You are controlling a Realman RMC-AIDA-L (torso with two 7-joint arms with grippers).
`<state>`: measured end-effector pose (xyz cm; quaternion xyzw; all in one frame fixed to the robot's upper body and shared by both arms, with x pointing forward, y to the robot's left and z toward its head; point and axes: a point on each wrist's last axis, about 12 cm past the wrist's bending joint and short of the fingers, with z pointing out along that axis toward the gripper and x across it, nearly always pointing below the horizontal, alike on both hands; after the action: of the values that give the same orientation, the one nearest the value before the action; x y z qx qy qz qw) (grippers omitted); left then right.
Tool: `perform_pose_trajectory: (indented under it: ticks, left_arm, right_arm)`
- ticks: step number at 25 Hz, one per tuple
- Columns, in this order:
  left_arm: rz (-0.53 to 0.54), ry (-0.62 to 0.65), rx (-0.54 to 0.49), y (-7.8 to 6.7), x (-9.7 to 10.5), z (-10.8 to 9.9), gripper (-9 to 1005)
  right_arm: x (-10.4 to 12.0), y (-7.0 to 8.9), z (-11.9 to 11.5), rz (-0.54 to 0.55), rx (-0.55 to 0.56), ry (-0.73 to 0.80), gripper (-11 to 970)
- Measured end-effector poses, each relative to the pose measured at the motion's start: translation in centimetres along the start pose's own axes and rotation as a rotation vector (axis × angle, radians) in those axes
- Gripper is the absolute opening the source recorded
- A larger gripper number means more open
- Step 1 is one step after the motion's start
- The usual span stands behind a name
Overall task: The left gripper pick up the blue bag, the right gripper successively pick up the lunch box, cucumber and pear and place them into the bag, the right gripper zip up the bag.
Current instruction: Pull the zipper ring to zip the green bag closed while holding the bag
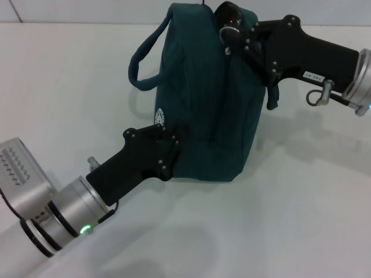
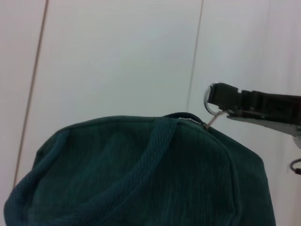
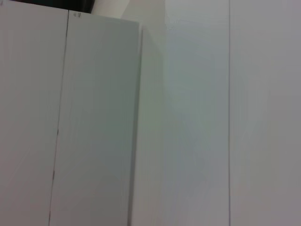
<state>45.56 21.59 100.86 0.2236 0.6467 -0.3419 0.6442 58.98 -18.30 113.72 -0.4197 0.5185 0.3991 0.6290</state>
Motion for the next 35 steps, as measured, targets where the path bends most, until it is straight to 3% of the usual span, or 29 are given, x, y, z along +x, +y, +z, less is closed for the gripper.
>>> perform_pose_trajectory:
  ticks: [13, 27, 35]
  left_arm:
    - [0.031, 0.072, 0.132, 2.4, -1.2, -1.1, 67]
    - [0.010, 0.114, 0.241, 3.8, -3.1, -3.0, 66]
    - [0.039, 0.129, 0.301, 4.5, -4.3, -3.8, 66]
  right_arm:
    - [0.0, -0.6, -0.7, -0.017, 0.047, 0.002, 18]
    - [-0.8, -1.9, -2.0, -0.050, 0.136, -0.032, 18]
    - [-0.1, -2.2, -2.3, -0.057, 0.169, 0.010, 18]
